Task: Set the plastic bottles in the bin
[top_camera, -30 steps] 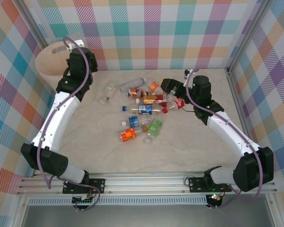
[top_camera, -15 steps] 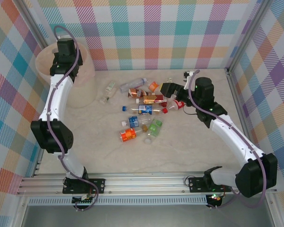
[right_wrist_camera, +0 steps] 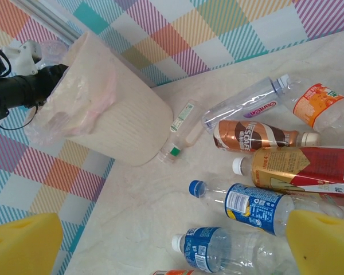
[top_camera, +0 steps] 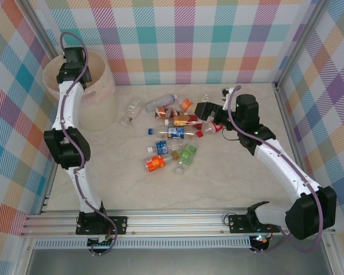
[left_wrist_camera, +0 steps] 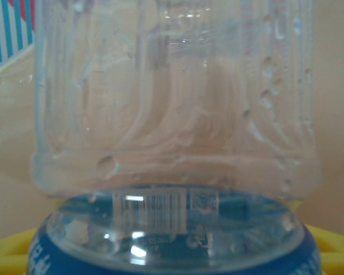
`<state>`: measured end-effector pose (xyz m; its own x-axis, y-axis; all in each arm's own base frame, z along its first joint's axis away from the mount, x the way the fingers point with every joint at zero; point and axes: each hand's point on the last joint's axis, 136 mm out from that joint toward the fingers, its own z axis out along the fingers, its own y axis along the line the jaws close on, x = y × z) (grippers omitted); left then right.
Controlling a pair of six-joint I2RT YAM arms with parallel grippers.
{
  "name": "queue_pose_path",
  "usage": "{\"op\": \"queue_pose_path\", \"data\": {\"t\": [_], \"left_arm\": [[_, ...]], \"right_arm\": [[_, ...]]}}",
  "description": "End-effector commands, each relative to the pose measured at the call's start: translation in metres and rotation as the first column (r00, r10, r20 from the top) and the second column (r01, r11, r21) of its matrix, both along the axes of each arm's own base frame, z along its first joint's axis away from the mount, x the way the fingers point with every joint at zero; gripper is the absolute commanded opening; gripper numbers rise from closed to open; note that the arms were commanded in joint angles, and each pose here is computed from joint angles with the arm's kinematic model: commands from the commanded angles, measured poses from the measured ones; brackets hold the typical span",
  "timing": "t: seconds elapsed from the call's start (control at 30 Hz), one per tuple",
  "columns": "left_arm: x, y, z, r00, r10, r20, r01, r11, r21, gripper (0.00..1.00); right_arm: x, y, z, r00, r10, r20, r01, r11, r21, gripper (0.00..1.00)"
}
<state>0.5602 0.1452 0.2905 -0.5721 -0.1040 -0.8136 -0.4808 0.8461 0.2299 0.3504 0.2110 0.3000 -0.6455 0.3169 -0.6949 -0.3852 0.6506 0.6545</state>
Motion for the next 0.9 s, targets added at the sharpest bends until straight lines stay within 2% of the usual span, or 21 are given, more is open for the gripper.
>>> {"op": "queue_pose_path", "data": {"t": [0.0,0.2,0.43,0.67,0.87], "left_arm": [[-0.012,0.030,0.011,0.994,0.107,-0.013,-0.106,0.992,0.065,0.63],[-0.021,0.050,0.009,0.972,0.234,-0.036,-0.227,0.964,0.141,0.66],[-0.031,0.050,0.016,0.962,0.273,-0.028,-0.268,0.956,0.119,0.81],[-0.038,0.041,0.031,0.969,0.247,-0.023,-0.242,0.962,0.126,0.95],[-0.040,0.007,0.049,0.990,0.139,0.002,-0.139,0.989,0.044,1.00]], "right_arm": [[0.001,-0.004,0.017,0.999,-0.012,0.048,0.012,1.000,-0.009,1.00],[0.000,-0.014,0.011,0.997,-0.060,0.045,0.062,0.997,-0.043,1.00],[0.002,-0.034,0.001,0.985,-0.161,0.059,0.166,0.982,-0.090,1.00],[0.002,-0.045,-0.008,0.973,-0.227,0.045,0.231,0.968,-0.098,1.00],[0.003,-0.058,-0.019,0.953,-0.301,0.023,0.302,0.947,-0.106,1.00]]}}
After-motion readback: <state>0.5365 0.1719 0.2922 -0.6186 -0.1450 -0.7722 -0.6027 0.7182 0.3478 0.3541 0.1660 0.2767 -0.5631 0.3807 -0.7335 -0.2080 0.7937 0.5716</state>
